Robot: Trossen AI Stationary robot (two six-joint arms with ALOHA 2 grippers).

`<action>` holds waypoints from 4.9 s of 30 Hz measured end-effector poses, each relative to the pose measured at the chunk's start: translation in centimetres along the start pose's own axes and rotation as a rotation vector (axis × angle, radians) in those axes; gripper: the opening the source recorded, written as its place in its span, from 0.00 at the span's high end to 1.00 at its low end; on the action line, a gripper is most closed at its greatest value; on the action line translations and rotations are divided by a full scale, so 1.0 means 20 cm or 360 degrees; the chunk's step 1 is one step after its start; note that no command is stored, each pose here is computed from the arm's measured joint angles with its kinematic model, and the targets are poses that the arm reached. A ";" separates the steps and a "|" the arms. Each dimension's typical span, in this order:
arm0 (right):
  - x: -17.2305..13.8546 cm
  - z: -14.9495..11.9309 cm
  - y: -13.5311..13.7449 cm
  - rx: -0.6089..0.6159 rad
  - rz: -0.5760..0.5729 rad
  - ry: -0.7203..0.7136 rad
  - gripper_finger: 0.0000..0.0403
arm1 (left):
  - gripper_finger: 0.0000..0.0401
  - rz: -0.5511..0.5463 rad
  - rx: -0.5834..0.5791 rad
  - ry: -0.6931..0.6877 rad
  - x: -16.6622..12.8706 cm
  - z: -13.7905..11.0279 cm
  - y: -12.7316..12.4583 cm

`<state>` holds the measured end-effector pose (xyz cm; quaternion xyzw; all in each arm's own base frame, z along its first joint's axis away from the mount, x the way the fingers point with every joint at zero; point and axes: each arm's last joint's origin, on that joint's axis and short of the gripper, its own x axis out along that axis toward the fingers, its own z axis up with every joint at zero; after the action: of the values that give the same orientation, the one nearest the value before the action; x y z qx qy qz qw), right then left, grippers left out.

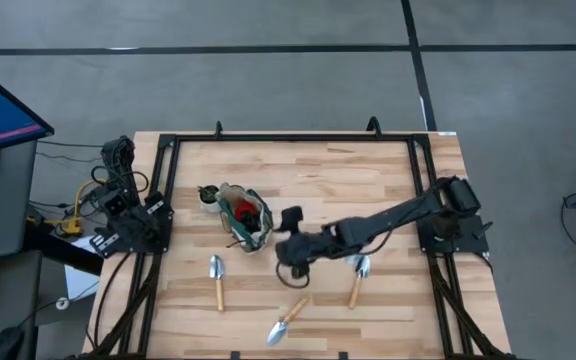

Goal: Pick & Place Garden tools in Gardening bag
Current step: Put the shear scissors into the gardening bag

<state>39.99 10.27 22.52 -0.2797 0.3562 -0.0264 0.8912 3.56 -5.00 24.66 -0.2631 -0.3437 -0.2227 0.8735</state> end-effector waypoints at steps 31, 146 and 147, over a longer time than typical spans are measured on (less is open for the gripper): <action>0.11 0.04 -0.13 0.0174 0.0197 -0.0367 0.48 | 0.95 0.0002 -0.0001 -0.0001 0.00 0.00 0.00; 0.30 0.01 -0.32 0.0599 0.0549 -0.0440 0.86 | 0.95 -0.0004 0.0005 0.0006 0.00 0.00 0.00; 0.31 0.00 -0.32 0.0599 0.0553 -0.0423 0.86 | 0.95 -0.0005 0.0006 0.0007 0.00 0.00 0.00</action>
<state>45.52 3.37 21.93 -0.0453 0.2677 0.0979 0.9574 3.57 -5.05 24.62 -0.2605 -0.3426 -0.2239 0.8744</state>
